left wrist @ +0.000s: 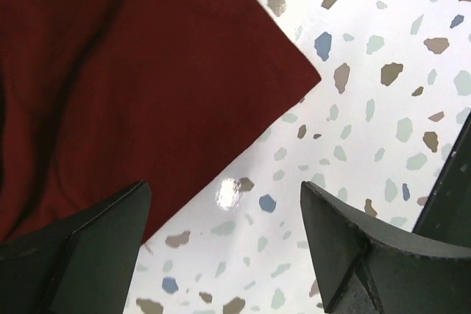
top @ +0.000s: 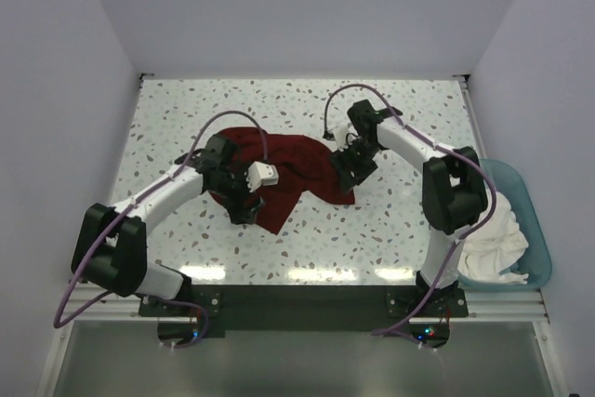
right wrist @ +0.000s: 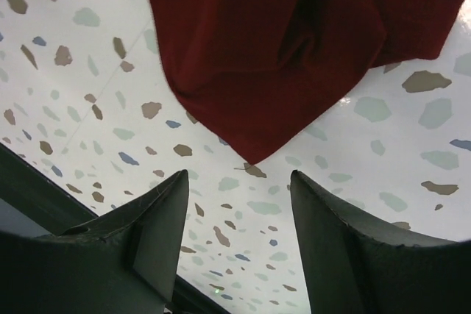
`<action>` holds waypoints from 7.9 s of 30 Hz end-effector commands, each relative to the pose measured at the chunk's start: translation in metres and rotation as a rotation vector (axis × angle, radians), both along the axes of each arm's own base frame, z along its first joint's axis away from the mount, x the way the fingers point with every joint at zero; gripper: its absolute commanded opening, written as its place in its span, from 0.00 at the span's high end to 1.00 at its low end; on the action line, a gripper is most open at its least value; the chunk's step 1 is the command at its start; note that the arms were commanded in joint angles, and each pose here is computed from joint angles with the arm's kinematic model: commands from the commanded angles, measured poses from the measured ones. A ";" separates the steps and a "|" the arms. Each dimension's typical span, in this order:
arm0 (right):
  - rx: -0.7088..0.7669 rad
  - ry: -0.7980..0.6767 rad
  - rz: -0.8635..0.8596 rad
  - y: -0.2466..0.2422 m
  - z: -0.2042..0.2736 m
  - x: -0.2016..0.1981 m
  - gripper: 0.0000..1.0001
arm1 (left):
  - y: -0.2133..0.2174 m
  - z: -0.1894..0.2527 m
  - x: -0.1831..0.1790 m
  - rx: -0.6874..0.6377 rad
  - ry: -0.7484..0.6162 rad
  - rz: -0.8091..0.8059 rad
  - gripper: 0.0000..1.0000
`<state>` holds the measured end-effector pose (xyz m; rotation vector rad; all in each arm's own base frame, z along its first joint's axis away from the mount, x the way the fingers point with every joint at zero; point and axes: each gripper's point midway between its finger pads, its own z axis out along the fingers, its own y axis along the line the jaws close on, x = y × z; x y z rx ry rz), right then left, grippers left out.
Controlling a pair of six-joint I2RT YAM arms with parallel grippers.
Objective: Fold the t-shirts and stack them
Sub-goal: Flatten the tshirt out
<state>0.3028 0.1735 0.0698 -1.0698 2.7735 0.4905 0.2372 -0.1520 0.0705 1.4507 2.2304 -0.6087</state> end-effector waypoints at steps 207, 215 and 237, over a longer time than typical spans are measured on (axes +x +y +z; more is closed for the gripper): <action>-0.061 -1.176 0.159 -0.020 0.177 0.217 1.00 | 0.222 0.196 0.256 -0.258 -0.908 0.620 1.00; -0.137 -1.047 0.272 -0.041 0.188 0.176 1.00 | 0.204 0.220 0.208 -0.141 -0.831 0.368 1.00; -0.098 -0.419 0.581 -0.087 0.062 -0.068 0.04 | 0.151 0.077 -0.033 0.069 -0.388 -0.125 0.46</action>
